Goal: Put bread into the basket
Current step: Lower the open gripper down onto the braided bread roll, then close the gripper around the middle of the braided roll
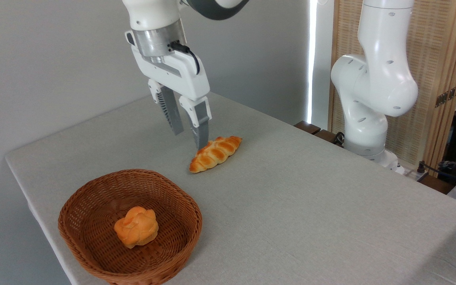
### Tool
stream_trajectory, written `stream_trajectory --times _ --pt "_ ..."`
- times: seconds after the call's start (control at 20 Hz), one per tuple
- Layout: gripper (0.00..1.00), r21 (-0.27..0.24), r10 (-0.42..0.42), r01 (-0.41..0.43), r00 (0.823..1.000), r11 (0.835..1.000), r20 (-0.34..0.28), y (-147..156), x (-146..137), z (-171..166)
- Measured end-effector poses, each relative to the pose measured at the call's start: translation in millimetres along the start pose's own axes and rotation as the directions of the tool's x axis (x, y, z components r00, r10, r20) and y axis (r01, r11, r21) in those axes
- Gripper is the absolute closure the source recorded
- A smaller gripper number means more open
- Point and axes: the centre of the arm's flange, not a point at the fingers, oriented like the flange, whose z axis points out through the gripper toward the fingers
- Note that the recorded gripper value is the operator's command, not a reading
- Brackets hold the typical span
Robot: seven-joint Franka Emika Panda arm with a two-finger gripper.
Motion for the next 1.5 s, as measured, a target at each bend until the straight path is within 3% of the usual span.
stream_trajectory --times 0.3,0.55,1.5 --pt "0.00 -0.028 -0.086 0.088 0.995 0.996 0.055 50.3 8.3 50.7" --pt "0.00 -0.085 -0.085 0.091 0.994 0.992 0.073 75.1 11.4 92.7" --pt "0.00 -0.101 -0.031 0.044 0.992 0.994 0.124 103.6 19.3 142.0"
